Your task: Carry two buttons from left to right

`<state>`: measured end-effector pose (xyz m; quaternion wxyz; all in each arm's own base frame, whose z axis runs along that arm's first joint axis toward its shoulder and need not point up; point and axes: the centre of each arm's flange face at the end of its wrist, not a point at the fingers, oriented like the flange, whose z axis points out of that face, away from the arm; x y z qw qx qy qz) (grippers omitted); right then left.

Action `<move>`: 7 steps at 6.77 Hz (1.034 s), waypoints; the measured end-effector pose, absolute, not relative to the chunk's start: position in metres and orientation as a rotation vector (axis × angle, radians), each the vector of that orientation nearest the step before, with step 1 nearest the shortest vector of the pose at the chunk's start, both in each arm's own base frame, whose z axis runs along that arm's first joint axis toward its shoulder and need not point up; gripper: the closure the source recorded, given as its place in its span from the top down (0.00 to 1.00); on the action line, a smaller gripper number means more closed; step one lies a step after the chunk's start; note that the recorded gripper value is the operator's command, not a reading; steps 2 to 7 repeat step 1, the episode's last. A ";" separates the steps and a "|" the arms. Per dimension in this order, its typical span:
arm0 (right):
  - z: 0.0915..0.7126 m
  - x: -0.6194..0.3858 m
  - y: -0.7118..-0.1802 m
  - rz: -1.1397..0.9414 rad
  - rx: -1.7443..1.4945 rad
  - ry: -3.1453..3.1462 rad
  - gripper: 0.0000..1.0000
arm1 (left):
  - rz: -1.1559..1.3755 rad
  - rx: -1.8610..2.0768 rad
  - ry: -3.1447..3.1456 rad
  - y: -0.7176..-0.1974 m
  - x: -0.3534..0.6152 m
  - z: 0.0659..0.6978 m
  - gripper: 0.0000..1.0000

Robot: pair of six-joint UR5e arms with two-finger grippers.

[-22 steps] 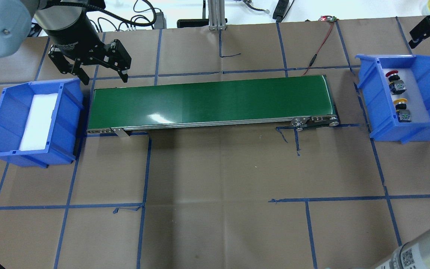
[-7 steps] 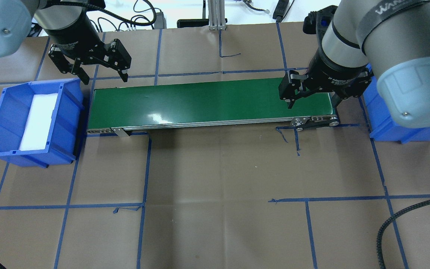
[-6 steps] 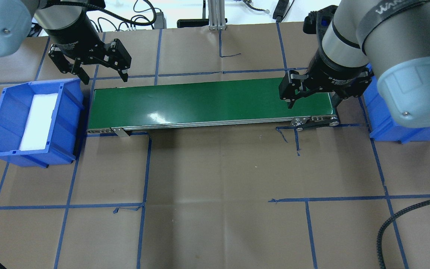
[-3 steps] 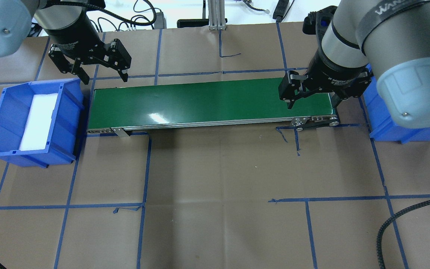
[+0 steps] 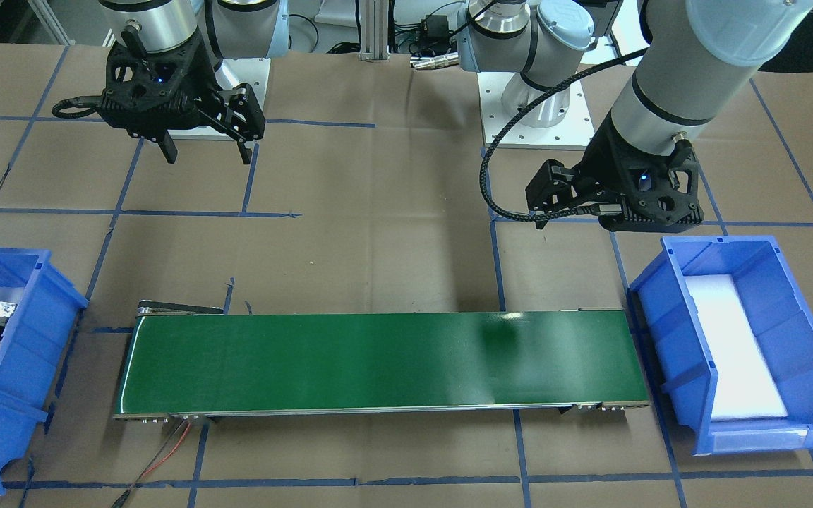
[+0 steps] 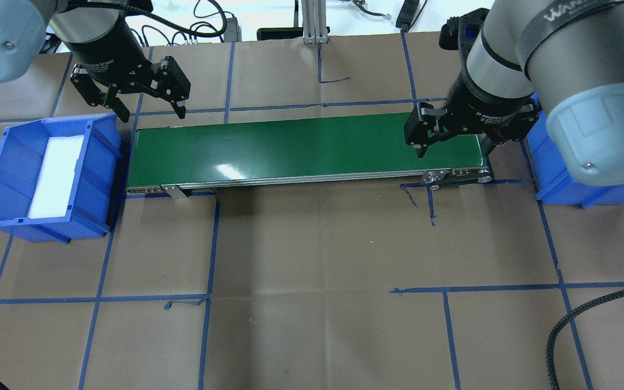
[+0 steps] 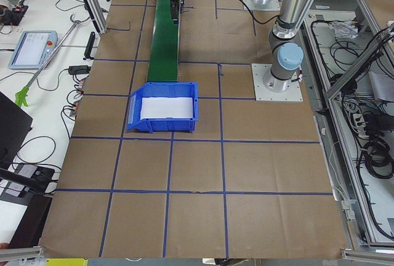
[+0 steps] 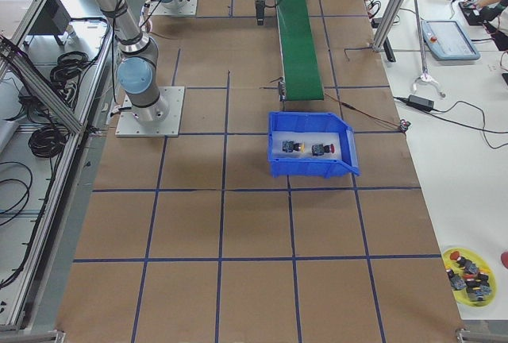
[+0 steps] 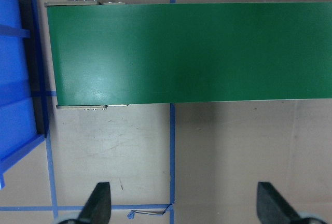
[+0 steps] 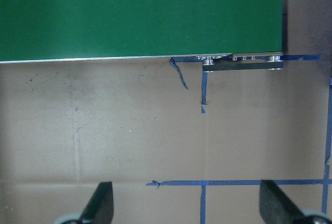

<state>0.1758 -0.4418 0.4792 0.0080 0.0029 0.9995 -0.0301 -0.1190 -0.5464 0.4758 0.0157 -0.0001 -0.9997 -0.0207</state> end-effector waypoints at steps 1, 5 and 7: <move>0.479 0.176 -0.442 -0.093 0.009 3.125 1.00 | -0.064 -0.001 -3.110 -0.546 -0.119 0.476 1.00; 0.479 0.176 -0.442 -0.093 0.009 3.125 1.00 | -0.064 -0.001 -3.110 -0.546 -0.119 0.476 1.00; 0.479 0.176 -0.442 -0.093 0.009 3.125 1.00 | -0.064 -0.001 -3.110 -0.546 -0.119 0.476 1.00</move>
